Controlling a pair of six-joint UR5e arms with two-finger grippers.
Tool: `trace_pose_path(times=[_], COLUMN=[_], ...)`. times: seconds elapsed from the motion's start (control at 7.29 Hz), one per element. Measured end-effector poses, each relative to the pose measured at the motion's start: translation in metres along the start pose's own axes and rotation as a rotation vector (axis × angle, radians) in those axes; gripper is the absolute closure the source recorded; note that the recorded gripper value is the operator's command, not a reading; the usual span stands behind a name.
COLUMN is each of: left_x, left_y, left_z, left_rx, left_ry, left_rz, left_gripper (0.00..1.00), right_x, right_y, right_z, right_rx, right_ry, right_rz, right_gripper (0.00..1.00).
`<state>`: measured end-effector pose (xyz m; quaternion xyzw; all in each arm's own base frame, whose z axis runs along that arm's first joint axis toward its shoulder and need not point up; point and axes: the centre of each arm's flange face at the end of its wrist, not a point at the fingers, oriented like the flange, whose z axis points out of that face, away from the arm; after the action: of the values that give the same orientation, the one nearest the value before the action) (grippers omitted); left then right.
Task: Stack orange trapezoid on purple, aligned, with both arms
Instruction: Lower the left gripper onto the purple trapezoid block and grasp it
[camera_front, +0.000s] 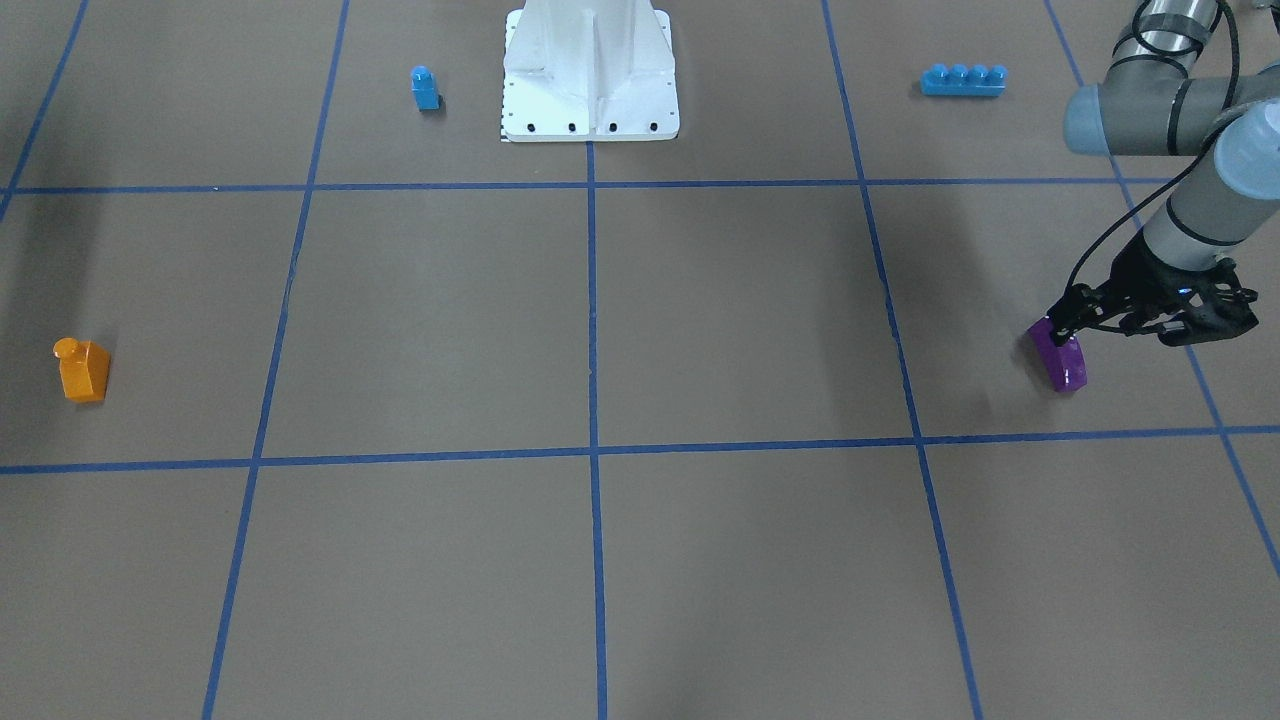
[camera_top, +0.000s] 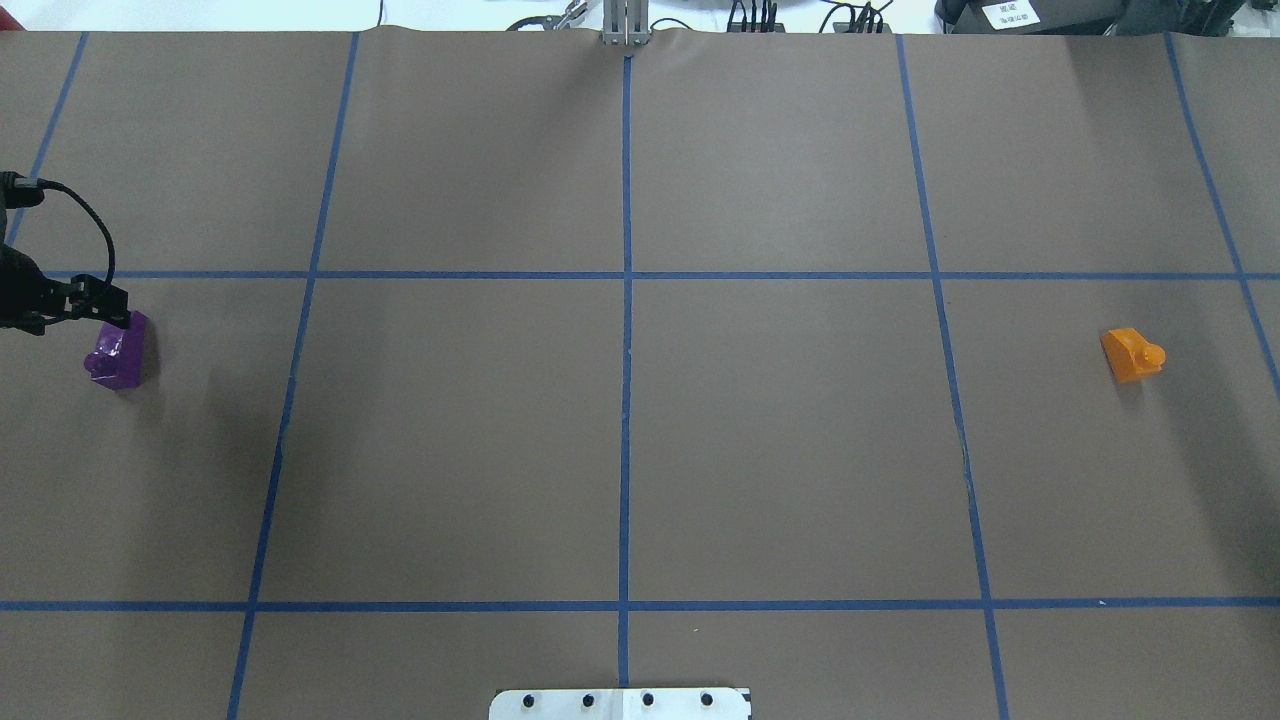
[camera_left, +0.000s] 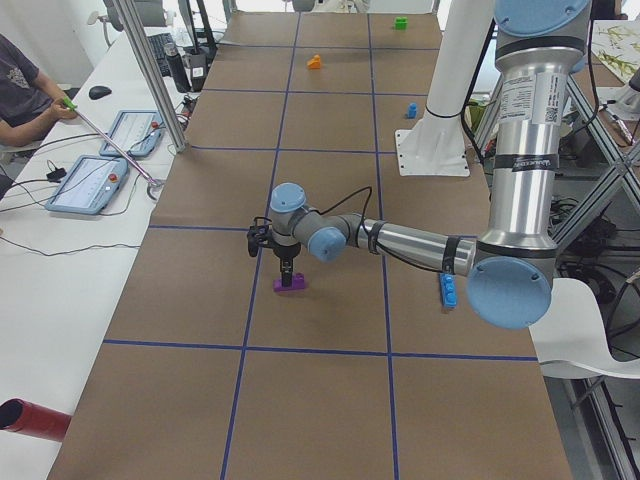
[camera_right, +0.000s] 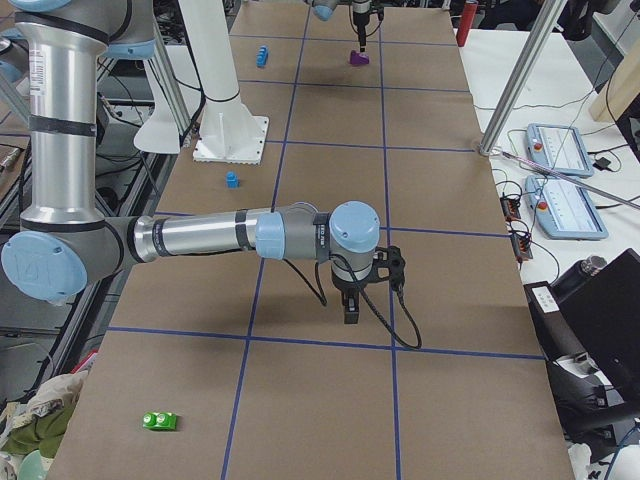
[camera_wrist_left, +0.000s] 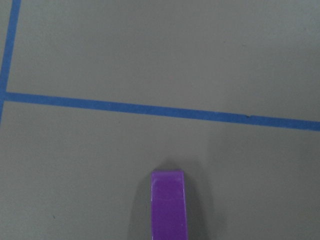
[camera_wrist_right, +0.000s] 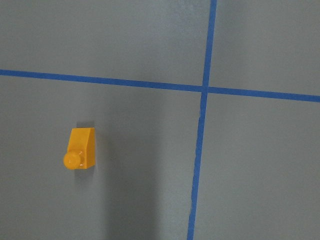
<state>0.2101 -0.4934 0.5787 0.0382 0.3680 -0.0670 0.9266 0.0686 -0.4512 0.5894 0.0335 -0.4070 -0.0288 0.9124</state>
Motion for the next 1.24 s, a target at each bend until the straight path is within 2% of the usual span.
trace_pose_path(times=[0.41, 0.55, 0.69, 0.82, 0.96, 1.1, 1.24], left_x=[-0.008, -0.005, -0.001, 0.002, 0.004, 0.005, 0.005], left_y=[0.005, 0.007, 0.01, 0.013, 0.014, 0.015, 0.015], left_z=[0.031, 0.034, 0.036, 0.038, 0.039, 0.04, 0.04], left_rx=[-0.003, -0.008, -0.014, -0.019, -0.022, -0.025, -0.025], left_ry=[0.013, 0.015, 0.016, 0.017, 0.017, 0.016, 0.017], left_rz=[0.021, 0.027, 0.035, 0.041, 0.044, 0.046, 0.048], left_gripper=[0.01, 0.08, 0.26, 0.53, 0.85, 1.0, 1.0], right_x=[-0.001, -0.002, -0.002, -0.002, -0.001, -0.002, -0.002], right_y=[-0.002, -0.002, -0.003, -0.003, -0.003, -0.003, -0.003], right_z=[-0.001, -0.001, -0.002, -0.001, -0.001, -0.001, -0.001], right_rx=[0.003, 0.003, 0.003, 0.003, 0.003, 0.003, 0.003], right_ry=[-0.001, -0.002, -0.002, -0.001, -0.001, -0.003, -0.007], right_rz=[-0.002, -0.003, -0.003, -0.004, -0.003, -0.003, -0.003], right_gripper=[0.0, 0.0, 0.0, 0.0, 0.0, 0.0, 0.0])
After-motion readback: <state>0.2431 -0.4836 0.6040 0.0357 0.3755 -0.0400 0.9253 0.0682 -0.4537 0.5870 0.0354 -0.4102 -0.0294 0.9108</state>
